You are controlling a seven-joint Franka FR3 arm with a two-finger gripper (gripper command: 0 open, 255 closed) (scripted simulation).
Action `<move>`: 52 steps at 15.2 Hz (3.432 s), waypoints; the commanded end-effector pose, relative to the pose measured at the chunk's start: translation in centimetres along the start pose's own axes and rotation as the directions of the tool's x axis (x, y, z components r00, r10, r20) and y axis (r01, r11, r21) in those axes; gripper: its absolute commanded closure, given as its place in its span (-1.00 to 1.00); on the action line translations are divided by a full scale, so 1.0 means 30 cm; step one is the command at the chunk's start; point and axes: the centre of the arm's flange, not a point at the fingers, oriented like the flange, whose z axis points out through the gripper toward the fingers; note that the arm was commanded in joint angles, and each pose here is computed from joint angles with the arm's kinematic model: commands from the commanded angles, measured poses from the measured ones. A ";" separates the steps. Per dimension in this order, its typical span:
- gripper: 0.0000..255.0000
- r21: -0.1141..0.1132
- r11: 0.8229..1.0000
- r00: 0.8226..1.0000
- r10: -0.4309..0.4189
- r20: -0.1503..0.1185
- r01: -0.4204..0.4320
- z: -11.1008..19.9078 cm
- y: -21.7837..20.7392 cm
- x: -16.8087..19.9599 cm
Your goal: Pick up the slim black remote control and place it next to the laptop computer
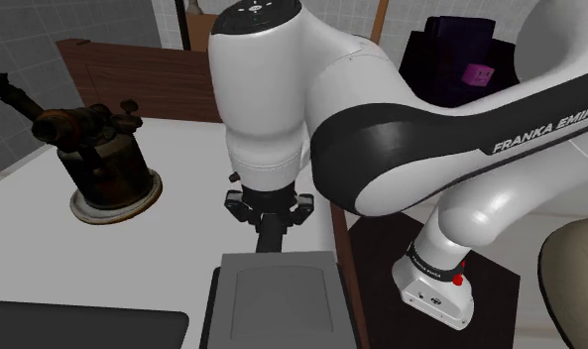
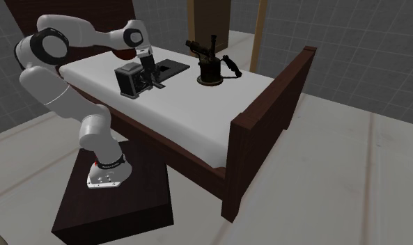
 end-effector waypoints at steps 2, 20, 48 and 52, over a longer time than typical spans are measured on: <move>1.00 0.000 1.000 1.000 0.001 0.001 -0.001 -0.032 -0.002 -0.145; 1.00 0.000 1.000 1.000 0.001 0.001 -0.001 -0.210 -0.032 -0.916; 1.00 0.000 1.000 1.000 0.001 0.001 -0.001 -0.020 -0.052 -1.266; -1.00 0.000 1.000 1.000 0.001 0.001 -0.001 -0.020 -0.051 -1.267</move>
